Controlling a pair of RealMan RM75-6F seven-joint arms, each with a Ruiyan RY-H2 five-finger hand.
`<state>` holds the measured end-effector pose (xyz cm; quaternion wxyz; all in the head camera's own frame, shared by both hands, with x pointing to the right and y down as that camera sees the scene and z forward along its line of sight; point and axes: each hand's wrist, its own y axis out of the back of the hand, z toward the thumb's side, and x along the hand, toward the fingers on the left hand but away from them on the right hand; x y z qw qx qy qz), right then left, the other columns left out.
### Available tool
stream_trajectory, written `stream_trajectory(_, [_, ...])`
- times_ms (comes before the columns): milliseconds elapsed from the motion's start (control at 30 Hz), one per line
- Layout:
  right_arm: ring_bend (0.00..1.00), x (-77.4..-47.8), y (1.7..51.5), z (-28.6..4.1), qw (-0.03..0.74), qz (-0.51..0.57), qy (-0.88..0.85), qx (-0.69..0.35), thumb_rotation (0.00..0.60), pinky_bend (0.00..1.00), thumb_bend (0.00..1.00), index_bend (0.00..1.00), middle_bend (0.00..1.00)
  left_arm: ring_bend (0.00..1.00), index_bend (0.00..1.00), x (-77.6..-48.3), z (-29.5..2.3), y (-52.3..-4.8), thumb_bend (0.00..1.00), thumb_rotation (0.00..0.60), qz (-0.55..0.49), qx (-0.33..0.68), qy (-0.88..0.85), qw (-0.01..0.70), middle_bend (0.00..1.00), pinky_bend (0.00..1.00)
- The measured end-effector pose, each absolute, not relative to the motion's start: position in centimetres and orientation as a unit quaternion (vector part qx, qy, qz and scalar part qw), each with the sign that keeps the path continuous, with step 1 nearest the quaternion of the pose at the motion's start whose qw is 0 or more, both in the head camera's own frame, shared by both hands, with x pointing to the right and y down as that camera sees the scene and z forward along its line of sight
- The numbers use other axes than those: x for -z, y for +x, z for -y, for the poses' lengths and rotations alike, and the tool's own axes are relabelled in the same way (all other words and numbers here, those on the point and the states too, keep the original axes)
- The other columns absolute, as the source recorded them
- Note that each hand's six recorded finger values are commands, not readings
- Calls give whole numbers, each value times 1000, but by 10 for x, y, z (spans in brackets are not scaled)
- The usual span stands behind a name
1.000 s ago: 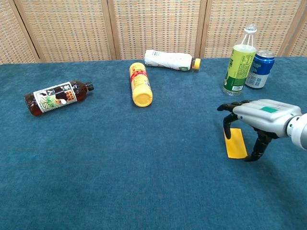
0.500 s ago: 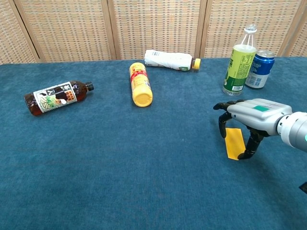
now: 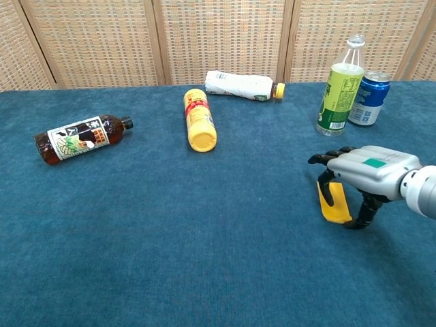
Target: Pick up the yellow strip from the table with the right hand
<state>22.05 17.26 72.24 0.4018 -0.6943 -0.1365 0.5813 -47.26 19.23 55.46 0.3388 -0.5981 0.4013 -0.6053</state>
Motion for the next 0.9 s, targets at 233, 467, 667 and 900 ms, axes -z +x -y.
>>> stream_trajectory(233, [0, -723, 224, -175, 401, 126, -698, -580, 600, 0, 104, 521, 1, 0, 0, -555, -193, -471, 0, 600, -399, 605, -599, 341, 0, 0])
stream_trajectory(467, [0, -724, 222, -176, 395, 129, -704, -576, 600, 0, 162, 565, 29, 0, 0, -556, -193, -471, 0, 600, -399, 606, -599, 340, 0, 0])
stream_trajectory(667, [0, -727, 220, -175, 390, 137, -711, -569, 600, 0, 297, 579, 46, 0, 0, -556, -193, -471, 0, 600, -399, 605, -599, 340, 0, 0])
stream_trajectory(900, [0, -727, 215, -174, 388, 138, -715, -565, 600, 0, 481, 599, 57, 0, 0, -555, -192, -471, 0, 600, -400, 606, -598, 339, 0, 0])
